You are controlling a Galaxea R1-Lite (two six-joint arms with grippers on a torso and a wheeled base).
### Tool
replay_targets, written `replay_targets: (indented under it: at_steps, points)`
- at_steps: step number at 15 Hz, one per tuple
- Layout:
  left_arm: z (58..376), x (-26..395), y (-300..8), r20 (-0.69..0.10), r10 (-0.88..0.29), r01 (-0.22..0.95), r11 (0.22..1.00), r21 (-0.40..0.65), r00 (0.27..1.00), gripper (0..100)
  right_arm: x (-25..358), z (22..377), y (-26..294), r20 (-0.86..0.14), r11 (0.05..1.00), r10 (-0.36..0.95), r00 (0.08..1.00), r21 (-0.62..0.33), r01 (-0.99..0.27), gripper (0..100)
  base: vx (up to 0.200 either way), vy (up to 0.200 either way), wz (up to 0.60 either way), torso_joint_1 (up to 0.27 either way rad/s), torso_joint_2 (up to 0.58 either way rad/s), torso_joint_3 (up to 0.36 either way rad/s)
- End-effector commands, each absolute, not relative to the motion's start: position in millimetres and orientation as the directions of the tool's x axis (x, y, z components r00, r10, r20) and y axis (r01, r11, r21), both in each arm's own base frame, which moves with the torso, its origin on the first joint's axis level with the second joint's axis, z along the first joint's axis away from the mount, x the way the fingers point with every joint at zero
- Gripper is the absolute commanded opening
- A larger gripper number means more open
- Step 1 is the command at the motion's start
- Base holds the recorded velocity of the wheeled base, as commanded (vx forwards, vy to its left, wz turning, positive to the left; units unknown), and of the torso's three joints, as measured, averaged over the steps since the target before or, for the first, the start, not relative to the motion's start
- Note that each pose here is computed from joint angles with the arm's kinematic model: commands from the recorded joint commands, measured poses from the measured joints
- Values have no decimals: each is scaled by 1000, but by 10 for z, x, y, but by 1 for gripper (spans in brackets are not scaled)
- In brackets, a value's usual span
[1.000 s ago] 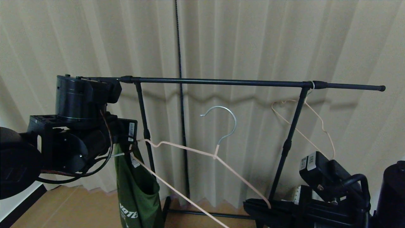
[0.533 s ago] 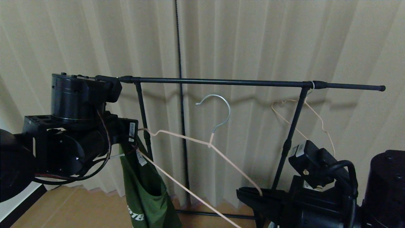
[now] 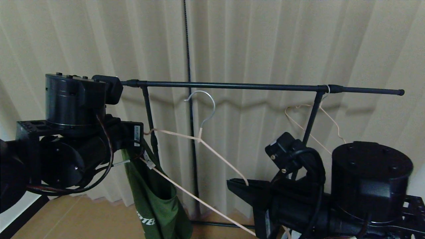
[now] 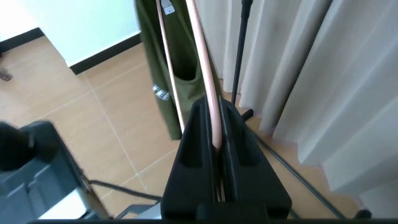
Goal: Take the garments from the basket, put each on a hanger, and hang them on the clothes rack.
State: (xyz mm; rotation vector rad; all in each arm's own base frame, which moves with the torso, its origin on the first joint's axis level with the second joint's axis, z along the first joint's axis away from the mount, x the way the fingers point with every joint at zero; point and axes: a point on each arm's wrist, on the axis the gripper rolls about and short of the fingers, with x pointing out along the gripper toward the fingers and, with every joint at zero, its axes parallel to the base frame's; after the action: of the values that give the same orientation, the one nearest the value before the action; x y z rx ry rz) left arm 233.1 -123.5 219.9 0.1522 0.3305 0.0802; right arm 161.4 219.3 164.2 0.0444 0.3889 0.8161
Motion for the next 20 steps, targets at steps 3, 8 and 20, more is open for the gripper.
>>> replay_targets:
  at_steps: [3,8,20]
  points:
    - [2363,2133,-1271,-271,42,-8,992,127,962,0,1804,1455,2408,-360,710,696,621,216,-670,0,0,0,0,0,0,0]
    - [2433,1825,-1501,-251,-111,143,983,113,962,0,1860,1450,2494,-354,720,691,631,253,-646,0,0,0,0,0,0,0]
    - [2424,1388,-1392,-256,-481,530,830,177,839,0,1744,1500,2415,-342,713,695,633,214,-667,0,0,0,0,0,0,0]
